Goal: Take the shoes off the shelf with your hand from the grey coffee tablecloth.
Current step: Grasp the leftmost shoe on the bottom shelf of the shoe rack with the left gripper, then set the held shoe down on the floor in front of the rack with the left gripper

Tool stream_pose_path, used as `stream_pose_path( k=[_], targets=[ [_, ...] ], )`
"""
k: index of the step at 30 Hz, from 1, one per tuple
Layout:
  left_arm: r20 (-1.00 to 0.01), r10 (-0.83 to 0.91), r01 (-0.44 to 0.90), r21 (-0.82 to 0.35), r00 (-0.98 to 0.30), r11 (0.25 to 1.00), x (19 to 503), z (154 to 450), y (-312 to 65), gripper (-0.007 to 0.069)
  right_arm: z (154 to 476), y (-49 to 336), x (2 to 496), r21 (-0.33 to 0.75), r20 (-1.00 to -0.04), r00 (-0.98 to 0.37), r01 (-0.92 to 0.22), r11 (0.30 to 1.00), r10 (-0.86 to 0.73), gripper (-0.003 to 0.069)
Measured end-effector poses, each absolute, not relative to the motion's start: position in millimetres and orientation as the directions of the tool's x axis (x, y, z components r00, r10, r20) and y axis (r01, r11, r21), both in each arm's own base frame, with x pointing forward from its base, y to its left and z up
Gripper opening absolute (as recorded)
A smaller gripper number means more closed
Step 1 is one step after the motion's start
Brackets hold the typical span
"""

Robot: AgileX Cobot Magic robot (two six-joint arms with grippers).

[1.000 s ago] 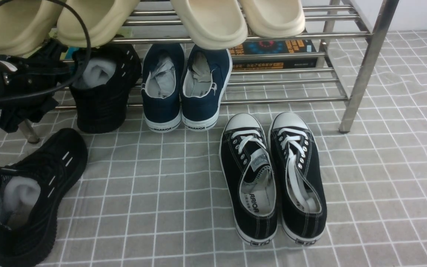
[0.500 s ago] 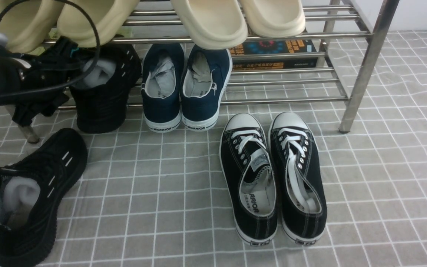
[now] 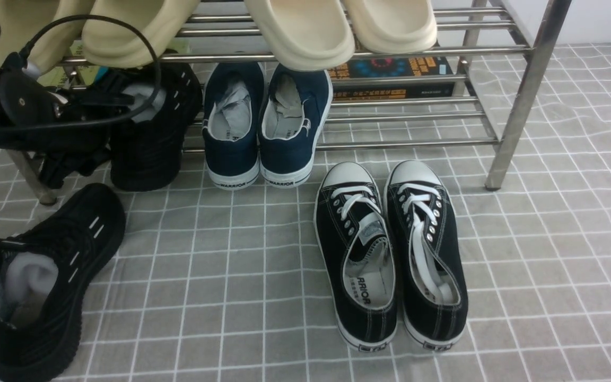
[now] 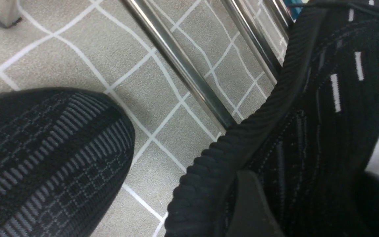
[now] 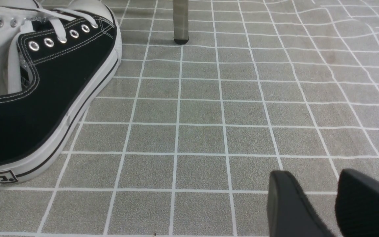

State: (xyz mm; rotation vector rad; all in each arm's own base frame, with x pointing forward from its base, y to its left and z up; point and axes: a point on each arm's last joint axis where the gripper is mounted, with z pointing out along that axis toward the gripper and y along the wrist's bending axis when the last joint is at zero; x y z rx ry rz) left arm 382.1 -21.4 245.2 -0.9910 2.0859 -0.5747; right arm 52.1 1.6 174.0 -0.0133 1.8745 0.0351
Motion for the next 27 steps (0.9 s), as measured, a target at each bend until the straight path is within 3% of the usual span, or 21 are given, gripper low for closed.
stream_pose_path(
  k=[2, 6, 7, 10, 27],
  targets=[
    [-0.433, -0.793, -0.463, -0.648, -0.429, 0.605, 381.8, 244.8, -21.4, 0.0359, 174.0, 1.6, 52.1, 0.018, -0.954, -0.299, -0.027, 0.999, 0.009, 0.0239],
    [-0.443, -0.782, -0.460, -0.637, -0.438, 0.619, 381.5, 244.4, -21.2, 0.0179, 174.0, 1.6, 52.1, 0.018, -0.954, -0.299, -0.027, 0.999, 0.009, 0.0239],
    [-0.443, -0.782, -0.460, -0.637, -0.438, 0.619, 381.5, 244.4, -21.1, 0.0179, 174.0, 1.6, 52.1, 0.018, -0.954, -0.299, -0.027, 0.999, 0.009, 0.0239],
    [-0.448, -0.775, -0.461, -0.627, -0.446, 0.628, 381.4, 243.3, -21.1, 0.0043, 174.0, 1.6, 52.1, 0.018, -0.954, -0.299, -0.027, 0.999, 0.009, 0.0239],
    [-0.473, -0.694, -0.458, -0.526, -0.543, 0.717, 368.0, 251.6, -20.6, 0.0022, 174.0, 1.6, 52.1, 0.018, -0.954, -0.299, -0.027, 0.999, 0.009, 0.0239]
  ],
)
